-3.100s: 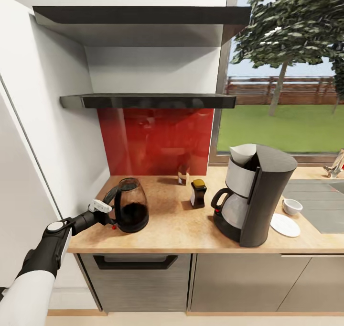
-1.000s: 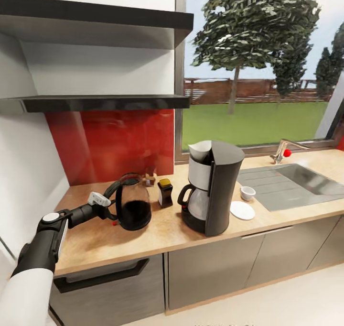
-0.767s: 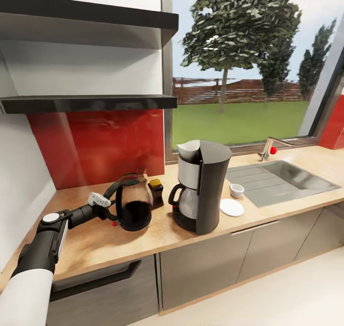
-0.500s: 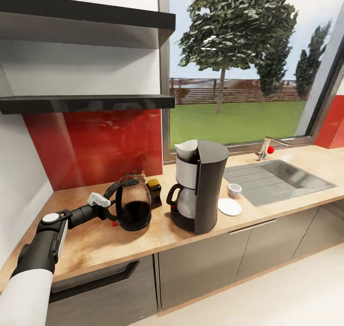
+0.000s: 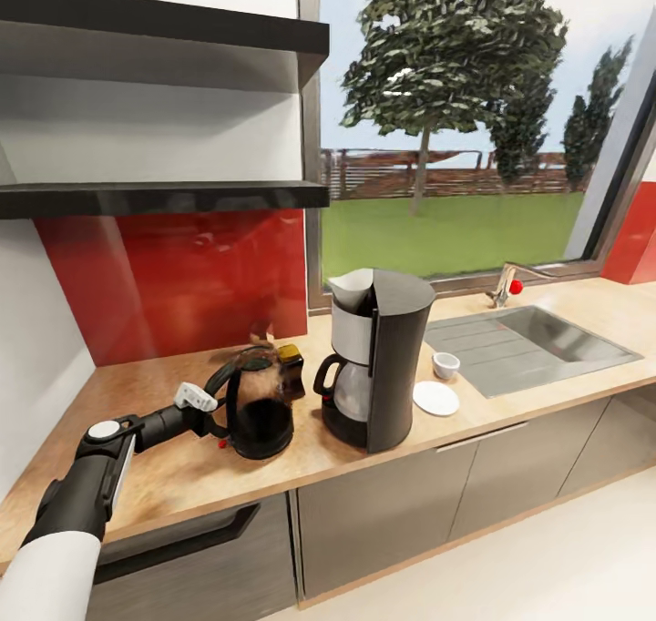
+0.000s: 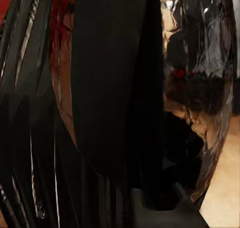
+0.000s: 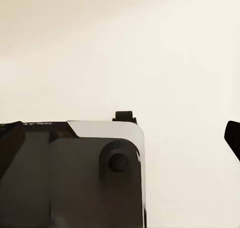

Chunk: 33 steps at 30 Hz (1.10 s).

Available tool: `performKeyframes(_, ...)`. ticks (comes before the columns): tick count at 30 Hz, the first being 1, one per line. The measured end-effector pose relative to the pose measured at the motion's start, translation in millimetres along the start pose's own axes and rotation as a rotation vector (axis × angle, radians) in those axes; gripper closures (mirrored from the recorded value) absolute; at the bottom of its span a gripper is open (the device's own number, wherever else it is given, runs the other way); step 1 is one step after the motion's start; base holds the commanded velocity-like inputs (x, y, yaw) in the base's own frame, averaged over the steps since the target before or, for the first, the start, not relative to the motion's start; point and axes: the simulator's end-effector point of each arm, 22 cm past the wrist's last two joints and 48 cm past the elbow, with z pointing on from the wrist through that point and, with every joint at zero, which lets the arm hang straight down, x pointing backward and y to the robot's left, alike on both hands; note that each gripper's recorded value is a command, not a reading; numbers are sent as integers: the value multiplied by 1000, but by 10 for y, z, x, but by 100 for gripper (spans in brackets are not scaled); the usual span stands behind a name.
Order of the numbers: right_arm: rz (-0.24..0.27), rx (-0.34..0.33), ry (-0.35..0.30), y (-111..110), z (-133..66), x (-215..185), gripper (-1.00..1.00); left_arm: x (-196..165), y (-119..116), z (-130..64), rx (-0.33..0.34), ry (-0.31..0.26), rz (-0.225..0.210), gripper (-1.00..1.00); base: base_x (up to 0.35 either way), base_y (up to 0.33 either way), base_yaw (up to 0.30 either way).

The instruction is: Set up a coffee station on the kitchen countertop: keep the coffee maker on the countertop, move the bottle of coffee from the kitchen shelf to the counter next to the coffee maker, place a paper coffee filter on top of the coffee maker, put the saucer next to the coffee maker with the coffee cup on the saucer, and place the electric kettle next to the coffee maker.

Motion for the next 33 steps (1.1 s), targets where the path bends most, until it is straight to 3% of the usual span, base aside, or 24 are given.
performKeyframes(21, -1, 0, 1, 0, 2, 1, -100, 6, -45, 2, 1, -2, 9, 100, 36, -54, 0)
performKeyframes(33, -3, 0, 4, -3, 1, 18, -100, -11, -208, 107, 26, -19, -3, 100, 0, 0, 0)
